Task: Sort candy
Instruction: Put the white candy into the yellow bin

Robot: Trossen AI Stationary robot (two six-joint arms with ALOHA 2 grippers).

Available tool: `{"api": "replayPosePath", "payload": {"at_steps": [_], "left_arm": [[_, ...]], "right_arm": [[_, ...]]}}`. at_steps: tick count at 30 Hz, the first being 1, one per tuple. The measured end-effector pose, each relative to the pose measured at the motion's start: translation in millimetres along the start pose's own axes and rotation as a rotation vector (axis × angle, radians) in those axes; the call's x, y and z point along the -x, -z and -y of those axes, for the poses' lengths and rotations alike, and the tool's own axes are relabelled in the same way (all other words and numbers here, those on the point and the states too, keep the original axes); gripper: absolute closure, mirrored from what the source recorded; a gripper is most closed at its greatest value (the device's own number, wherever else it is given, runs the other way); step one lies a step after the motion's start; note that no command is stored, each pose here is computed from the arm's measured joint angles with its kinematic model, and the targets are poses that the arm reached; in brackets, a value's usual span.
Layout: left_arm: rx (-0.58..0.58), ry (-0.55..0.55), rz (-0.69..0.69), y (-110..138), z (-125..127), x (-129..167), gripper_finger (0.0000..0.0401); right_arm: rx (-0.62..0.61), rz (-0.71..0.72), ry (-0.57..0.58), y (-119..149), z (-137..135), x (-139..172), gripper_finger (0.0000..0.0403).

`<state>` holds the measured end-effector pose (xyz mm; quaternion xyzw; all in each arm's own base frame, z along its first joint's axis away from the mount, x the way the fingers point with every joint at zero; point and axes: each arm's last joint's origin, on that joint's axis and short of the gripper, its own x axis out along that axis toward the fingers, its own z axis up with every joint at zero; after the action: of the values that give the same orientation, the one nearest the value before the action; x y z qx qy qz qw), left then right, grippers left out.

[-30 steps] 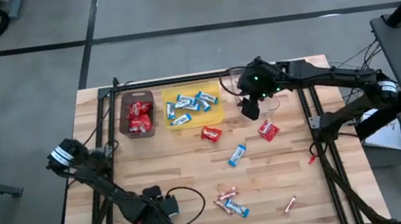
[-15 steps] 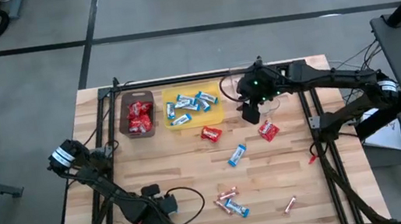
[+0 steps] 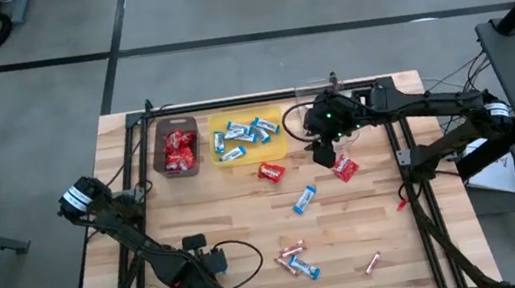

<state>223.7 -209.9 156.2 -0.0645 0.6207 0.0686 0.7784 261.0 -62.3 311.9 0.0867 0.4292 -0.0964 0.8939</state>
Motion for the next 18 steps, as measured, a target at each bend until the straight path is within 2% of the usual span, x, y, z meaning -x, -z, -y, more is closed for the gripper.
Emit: {"api": "replayPosePath", "payload": {"at_steps": [4,9,13,18], "left_arm": [[0.016,0.027,0.061,-4,-5,18,0.0394],[0.000,0.016,0.241,-24,-23,50,0.0394],[-0.043,-0.057,0.383,-52,-54,77,0.0394],[-0.141,-0.172,0.441,-85,-110,100,0.0393]], "right_arm": [[0.014,-0.007,-0.012,1,-5,-1,0.0202],[0.039,-0.026,-0.031,5,-13,-3,0.0202],[0.061,-0.051,-0.048,11,-20,-8,0.0202],[0.066,-0.095,-0.060,23,-26,-16,0.0202]]}}
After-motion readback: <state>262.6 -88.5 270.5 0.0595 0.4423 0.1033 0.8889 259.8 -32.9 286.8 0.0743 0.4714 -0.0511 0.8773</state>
